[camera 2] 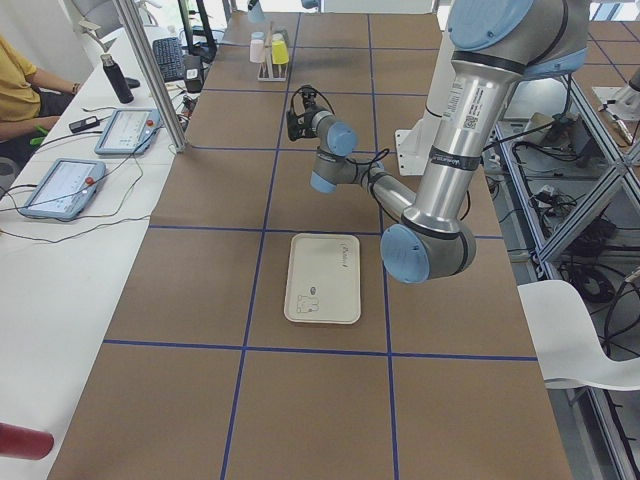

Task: Transfer IKEA cup to right arm and place on rack

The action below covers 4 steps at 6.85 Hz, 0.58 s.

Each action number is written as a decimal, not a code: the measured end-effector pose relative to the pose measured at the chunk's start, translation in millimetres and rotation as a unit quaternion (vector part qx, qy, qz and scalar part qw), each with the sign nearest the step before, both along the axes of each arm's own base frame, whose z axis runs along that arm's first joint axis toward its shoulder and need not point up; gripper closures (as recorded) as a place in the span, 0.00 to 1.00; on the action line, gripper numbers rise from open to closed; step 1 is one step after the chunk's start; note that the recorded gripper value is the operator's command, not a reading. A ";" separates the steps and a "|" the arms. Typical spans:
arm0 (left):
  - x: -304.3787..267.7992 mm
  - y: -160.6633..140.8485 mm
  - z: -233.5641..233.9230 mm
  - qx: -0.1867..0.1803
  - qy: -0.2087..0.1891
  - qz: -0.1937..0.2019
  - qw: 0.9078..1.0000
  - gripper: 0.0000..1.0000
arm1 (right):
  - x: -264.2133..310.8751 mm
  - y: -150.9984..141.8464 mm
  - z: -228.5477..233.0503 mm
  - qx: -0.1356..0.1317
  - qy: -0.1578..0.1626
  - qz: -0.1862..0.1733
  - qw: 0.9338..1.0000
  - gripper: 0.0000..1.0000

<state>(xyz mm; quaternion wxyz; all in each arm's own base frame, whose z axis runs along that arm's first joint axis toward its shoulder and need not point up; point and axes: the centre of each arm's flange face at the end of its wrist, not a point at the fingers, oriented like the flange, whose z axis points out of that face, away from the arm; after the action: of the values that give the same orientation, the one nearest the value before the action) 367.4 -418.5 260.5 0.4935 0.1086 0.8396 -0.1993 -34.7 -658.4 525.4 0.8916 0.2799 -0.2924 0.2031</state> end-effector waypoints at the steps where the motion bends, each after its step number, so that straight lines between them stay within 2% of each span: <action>1: 0.2 0.2 0.0 0.000 0.000 0.000 1.000 0.01 | -1.9 1.5 2.3 -0.002 -0.001 -0.003 1.000 1.00; 4: 1.8 1.1 0.0 0.000 0.000 0.002 1.000 0.01 | -27.4 -4.1 4.9 -0.006 0.002 -0.019 1.000 1.00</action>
<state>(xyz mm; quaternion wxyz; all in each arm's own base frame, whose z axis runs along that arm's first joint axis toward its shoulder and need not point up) 369.2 -417.4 260.5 0.4939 0.1072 0.8397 -0.1986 -62.1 -662.6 530.3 0.8975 0.2692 -0.2950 0.1872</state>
